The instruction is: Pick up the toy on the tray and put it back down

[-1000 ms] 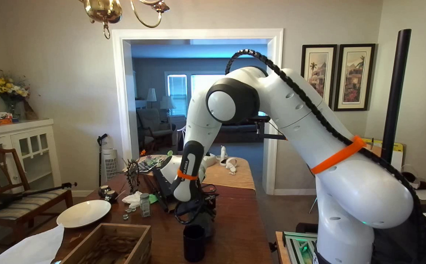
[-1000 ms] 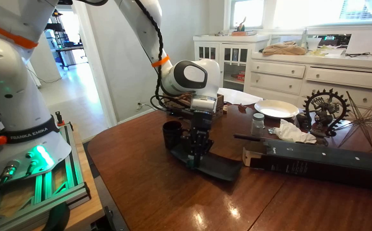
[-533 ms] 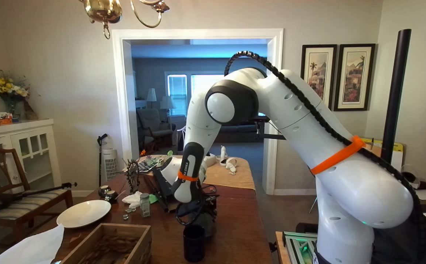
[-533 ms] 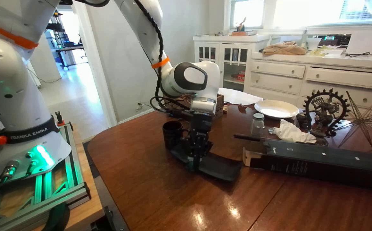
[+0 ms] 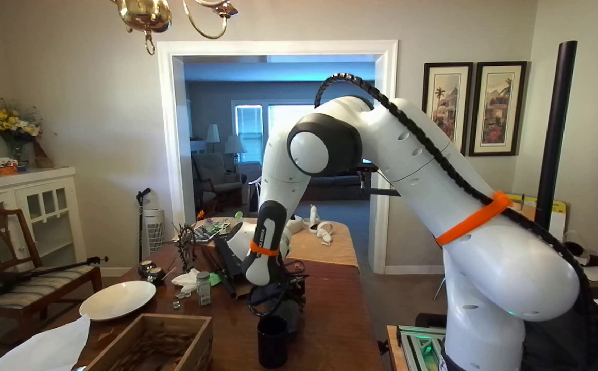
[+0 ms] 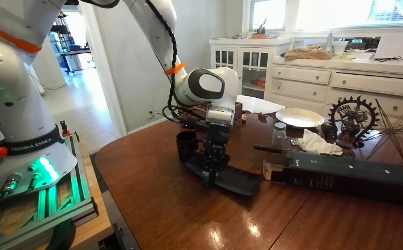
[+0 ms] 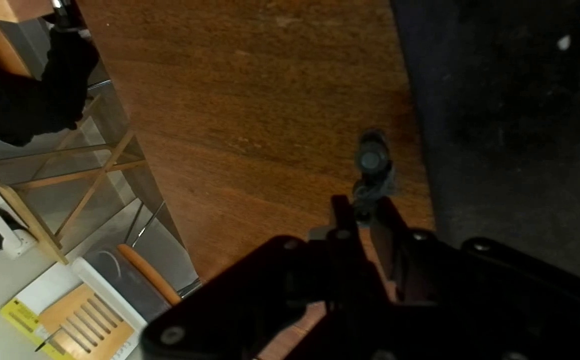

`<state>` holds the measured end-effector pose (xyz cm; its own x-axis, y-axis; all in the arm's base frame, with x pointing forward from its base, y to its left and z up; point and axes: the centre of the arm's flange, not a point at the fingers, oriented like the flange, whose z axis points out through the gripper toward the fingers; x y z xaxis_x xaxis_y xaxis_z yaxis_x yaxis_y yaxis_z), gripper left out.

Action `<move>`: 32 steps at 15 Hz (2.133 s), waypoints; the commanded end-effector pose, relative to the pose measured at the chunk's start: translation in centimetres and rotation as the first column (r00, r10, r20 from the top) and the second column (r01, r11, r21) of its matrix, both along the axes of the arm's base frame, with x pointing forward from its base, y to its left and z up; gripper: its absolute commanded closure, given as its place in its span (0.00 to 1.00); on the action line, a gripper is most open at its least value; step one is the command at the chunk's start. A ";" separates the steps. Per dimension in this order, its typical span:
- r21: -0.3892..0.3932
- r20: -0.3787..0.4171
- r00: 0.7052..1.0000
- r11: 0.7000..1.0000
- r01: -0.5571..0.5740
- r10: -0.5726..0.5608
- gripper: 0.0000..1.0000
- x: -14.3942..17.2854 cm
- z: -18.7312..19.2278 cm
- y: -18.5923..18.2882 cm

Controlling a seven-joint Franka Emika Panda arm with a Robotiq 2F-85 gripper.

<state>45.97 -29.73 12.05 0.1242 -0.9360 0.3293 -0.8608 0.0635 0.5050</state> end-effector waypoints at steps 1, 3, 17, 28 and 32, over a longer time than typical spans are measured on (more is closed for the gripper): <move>-0.023 -0.019 0.998 0.998 0.061 -0.062 0.96 -0.5 -1.2 -1.1; -0.020 -0.032 0.993 0.994 0.109 -0.109 0.96 -0.9 -1.4 -1.8; 0.057 0.020 0.966 0.965 0.257 -0.258 0.96 -1.2 0.1 -3.8; 0.106 0.077 0.944 0.944 0.314 -0.322 0.96 3.6 1.3 -2.0; 0.096 0.044 0.945 0.943 0.318 -0.324 0.96 4.1 0.9 -1.4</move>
<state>49.37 -31.51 13.51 -0.1850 -0.9519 0.2441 -0.8506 0.2796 0.4453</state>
